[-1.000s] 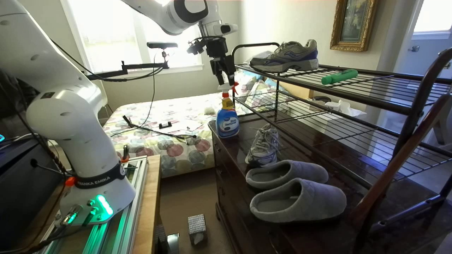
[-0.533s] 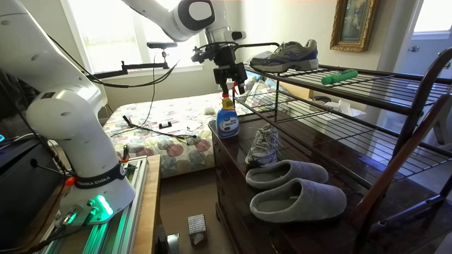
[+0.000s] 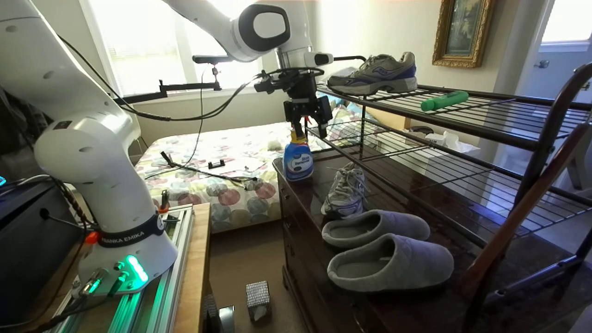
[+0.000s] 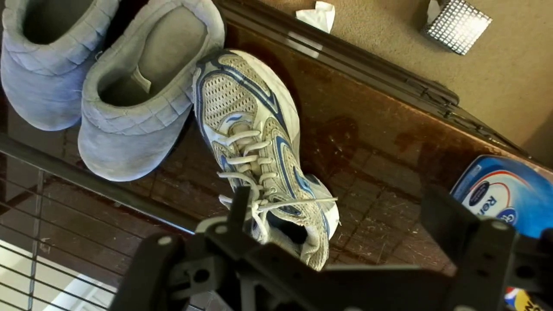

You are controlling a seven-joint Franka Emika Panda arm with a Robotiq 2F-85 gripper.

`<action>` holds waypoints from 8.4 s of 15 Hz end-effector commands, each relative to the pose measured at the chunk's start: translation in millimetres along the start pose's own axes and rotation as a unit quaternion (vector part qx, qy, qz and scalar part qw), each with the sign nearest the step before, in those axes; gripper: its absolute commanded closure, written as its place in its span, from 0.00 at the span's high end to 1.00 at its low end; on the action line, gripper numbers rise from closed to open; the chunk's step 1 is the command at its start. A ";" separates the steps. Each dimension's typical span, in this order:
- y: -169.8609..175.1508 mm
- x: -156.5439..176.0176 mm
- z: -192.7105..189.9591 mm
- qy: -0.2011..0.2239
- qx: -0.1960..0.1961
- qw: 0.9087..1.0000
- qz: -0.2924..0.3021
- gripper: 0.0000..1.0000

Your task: Place the left sneaker next to the right one

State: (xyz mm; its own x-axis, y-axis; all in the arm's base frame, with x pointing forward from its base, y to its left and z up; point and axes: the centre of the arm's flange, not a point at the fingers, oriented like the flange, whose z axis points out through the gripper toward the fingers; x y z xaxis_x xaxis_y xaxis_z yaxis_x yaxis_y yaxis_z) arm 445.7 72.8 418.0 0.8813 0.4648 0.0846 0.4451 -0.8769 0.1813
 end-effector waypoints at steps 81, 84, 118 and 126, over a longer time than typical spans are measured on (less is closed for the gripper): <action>100.2 -5.0 216.4 -0.056 0.073 0.995 0.033 1.00; 97.1 -7.6 214.8 -0.062 0.081 0.994 -0.024 1.00; 106.1 -0.1 219.9 -0.065 0.077 0.991 -0.093 0.52; 152.7 -68.9 219.5 -0.138 0.111 0.953 -0.245 0.52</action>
State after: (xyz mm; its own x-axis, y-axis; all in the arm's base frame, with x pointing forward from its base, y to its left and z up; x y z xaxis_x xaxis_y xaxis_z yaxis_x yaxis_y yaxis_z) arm 501.5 -99.4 218.8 0.6366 0.7490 -0.1836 0.7537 -0.6547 -0.0579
